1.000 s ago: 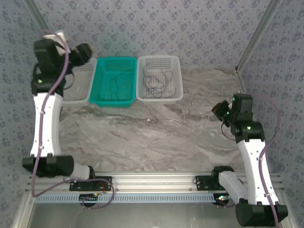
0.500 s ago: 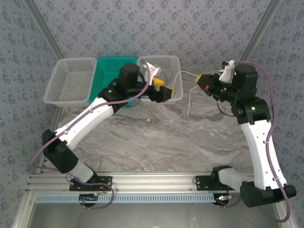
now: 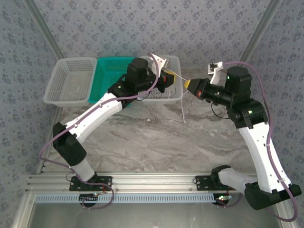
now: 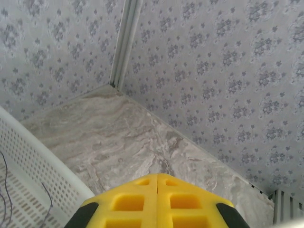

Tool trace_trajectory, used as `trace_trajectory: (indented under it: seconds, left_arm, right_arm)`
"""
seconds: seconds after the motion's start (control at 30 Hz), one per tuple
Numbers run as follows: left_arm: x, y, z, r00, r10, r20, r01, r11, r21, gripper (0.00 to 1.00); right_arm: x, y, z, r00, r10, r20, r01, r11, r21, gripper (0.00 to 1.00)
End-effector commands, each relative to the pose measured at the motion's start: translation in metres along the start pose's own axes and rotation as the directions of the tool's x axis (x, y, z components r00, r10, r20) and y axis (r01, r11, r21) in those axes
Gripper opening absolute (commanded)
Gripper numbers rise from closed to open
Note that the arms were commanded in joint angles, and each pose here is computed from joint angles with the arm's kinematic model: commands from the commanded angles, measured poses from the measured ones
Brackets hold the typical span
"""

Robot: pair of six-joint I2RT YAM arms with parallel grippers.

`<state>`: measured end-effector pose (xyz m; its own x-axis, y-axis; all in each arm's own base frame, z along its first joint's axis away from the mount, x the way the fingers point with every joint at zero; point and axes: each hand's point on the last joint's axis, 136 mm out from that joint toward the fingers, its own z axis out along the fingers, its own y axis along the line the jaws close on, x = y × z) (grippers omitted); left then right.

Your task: Untangle the cables

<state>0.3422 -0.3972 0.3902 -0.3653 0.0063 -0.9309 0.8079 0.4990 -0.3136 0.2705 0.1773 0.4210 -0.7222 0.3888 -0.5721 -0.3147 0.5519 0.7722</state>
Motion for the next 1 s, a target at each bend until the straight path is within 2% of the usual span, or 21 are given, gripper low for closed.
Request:
trace_trajectory:
  seconds: [0.0,0.13,0.17,0.3,0.37,0.43,0.57,0.63,0.77,0.9,0.97]
  left_arm:
    - [-0.038,-0.001,-0.032,0.996,0.037,0.082,-0.034,0.999,-0.037,0.00]
    - [-0.062,0.036,-0.065,0.989,0.012,0.149,0.008,0.992,-0.129,0.00]
    - [-0.071,0.046,-0.078,0.986,0.023,0.166,0.004,0.987,-0.160,0.00]
    - [-0.093,0.101,-0.132,0.981,0.070,0.180,-0.002,0.936,-0.353,0.00]
    - [-0.100,0.137,-0.168,0.977,0.079,0.197,0.022,0.885,-0.465,0.00]
    - [-0.103,0.170,-0.203,0.976,0.096,0.196,0.034,0.819,-0.573,0.00]
    - [-0.094,0.232,-0.265,0.983,0.133,0.128,0.017,0.625,-0.780,0.00]
    - [-0.088,0.257,-0.291,0.982,0.136,0.132,0.038,0.540,-0.841,0.00]
    - [-0.067,0.313,-0.343,0.982,0.089,0.169,0.124,0.373,-0.919,0.00]
    - [-0.038,0.367,-0.374,0.979,-0.004,0.205,0.199,0.256,-0.946,0.00]
    - [-0.020,0.398,-0.381,0.973,-0.074,0.220,0.231,0.217,-0.948,0.00]
  right_arm:
    - [0.005,-0.006,0.001,0.999,-0.034,0.002,0.034,0.999,0.014,0.07]
    - [0.006,-0.011,0.001,0.999,-0.036,0.018,0.035,0.999,0.036,0.45]
    - [0.003,-0.014,0.000,0.999,-0.033,0.041,0.030,0.998,0.058,0.51]
    - [-0.008,-0.023,-0.011,0.987,-0.067,0.146,0.051,0.992,0.113,0.68]
    - [-0.011,-0.031,-0.018,0.978,-0.072,0.194,0.043,0.988,0.148,0.74]
    - [-0.010,-0.038,-0.023,0.972,-0.074,0.221,0.037,0.985,0.171,0.76]
    - [-0.004,-0.056,-0.024,0.971,-0.069,0.227,0.015,0.973,0.229,0.76]
    - [-0.002,-0.065,-0.022,0.974,-0.060,0.219,0.002,0.966,0.257,0.76]
    - [0.000,-0.076,-0.019,0.977,-0.048,0.209,-0.017,0.954,0.299,0.76]
    - [0.005,-0.088,-0.018,0.982,-0.023,0.185,-0.042,0.939,0.342,0.76]
    - [0.004,-0.093,-0.016,0.983,-0.012,0.186,-0.057,0.930,0.362,0.76]
